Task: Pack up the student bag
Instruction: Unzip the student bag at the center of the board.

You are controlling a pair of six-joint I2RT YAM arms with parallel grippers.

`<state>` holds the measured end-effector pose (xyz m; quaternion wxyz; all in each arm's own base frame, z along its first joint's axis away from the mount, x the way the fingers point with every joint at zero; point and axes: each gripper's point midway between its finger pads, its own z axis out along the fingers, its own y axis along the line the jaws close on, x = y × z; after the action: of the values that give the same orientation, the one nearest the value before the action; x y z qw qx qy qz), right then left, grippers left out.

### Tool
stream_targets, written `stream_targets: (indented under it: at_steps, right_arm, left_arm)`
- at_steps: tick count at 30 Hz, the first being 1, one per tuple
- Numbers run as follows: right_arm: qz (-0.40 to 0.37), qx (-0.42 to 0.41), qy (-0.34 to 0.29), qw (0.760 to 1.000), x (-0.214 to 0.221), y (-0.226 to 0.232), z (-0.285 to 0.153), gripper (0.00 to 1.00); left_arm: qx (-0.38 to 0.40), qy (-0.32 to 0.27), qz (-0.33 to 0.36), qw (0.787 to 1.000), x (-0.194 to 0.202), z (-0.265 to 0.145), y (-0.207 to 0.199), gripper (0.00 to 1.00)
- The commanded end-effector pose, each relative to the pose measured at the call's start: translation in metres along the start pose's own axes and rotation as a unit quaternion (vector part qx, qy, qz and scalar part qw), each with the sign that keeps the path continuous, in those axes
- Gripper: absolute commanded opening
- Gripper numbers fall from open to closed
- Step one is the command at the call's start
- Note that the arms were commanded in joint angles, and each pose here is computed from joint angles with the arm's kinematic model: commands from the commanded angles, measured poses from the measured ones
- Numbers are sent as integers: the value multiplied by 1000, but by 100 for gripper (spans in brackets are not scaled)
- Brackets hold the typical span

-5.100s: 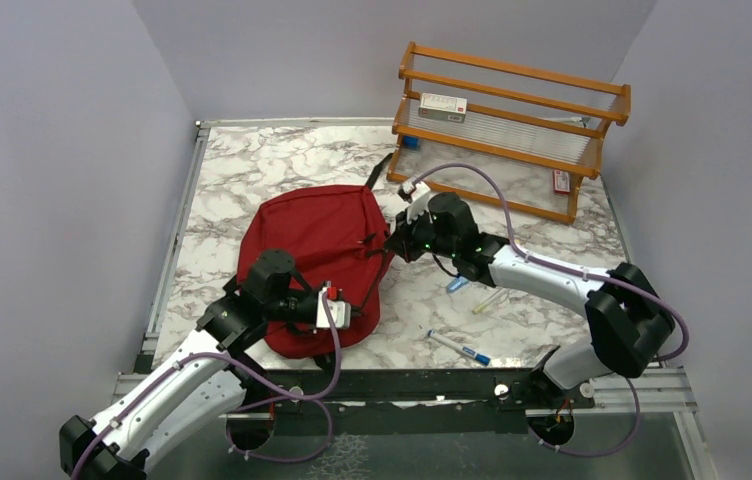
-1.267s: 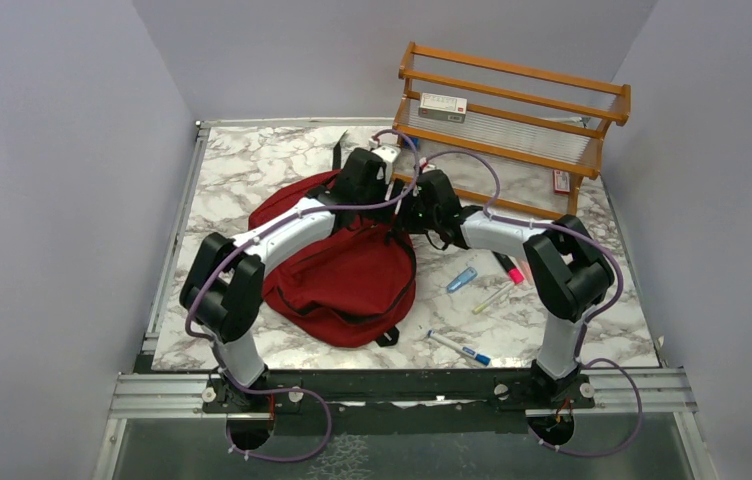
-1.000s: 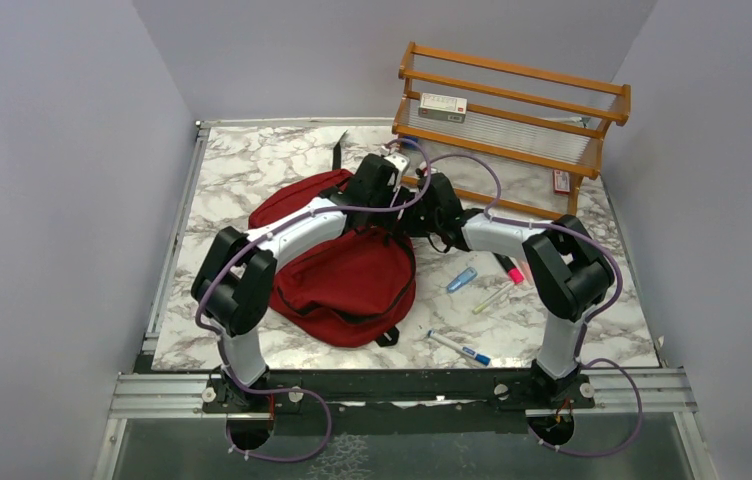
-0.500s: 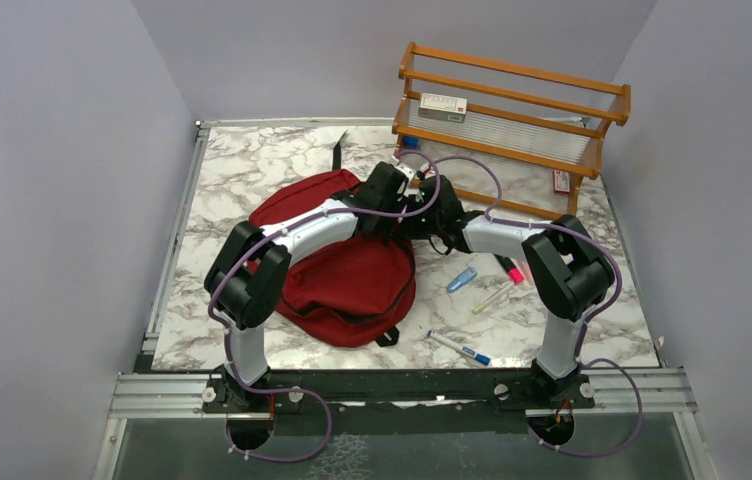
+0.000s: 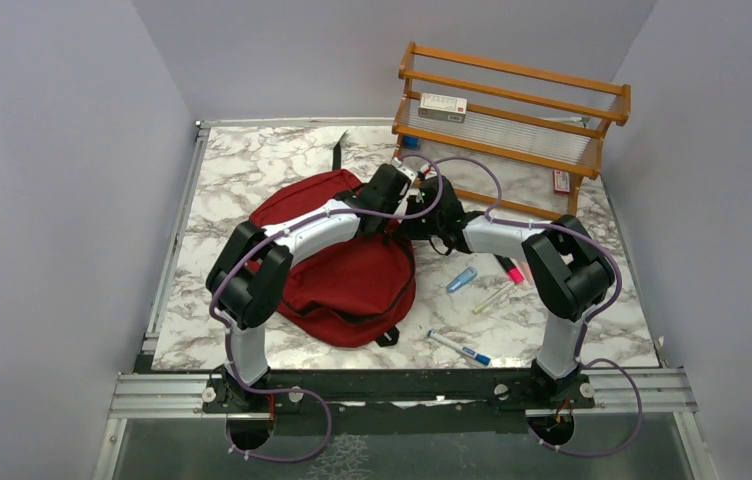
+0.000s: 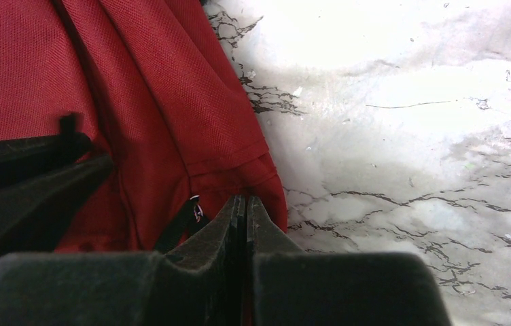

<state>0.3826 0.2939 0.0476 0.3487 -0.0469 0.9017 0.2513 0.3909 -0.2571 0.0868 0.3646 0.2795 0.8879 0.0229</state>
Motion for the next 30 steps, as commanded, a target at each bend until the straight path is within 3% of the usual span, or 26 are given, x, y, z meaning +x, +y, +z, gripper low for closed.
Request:
stream_targets:
  at_steps: [1,6,18,30]
  right_arm:
    - [1,-2,2,1000,4,-3,3,9]
    - [0,-1,3,1000,4,-4,4,9]
    - [10,22,-11,1000,1,-15,3,1]
    - [17,34,-21,999,-5,-22,2,1]
  left_arm:
    - [-17,-14,0,1000,-14,-9,7,11]
    - [-13,-28,-16,999,-21,-19,8,0]
    - [0,-71,-101,992,-16,-60,14,0]
    - [-42,-73,-185,979,34,-85,54,0]
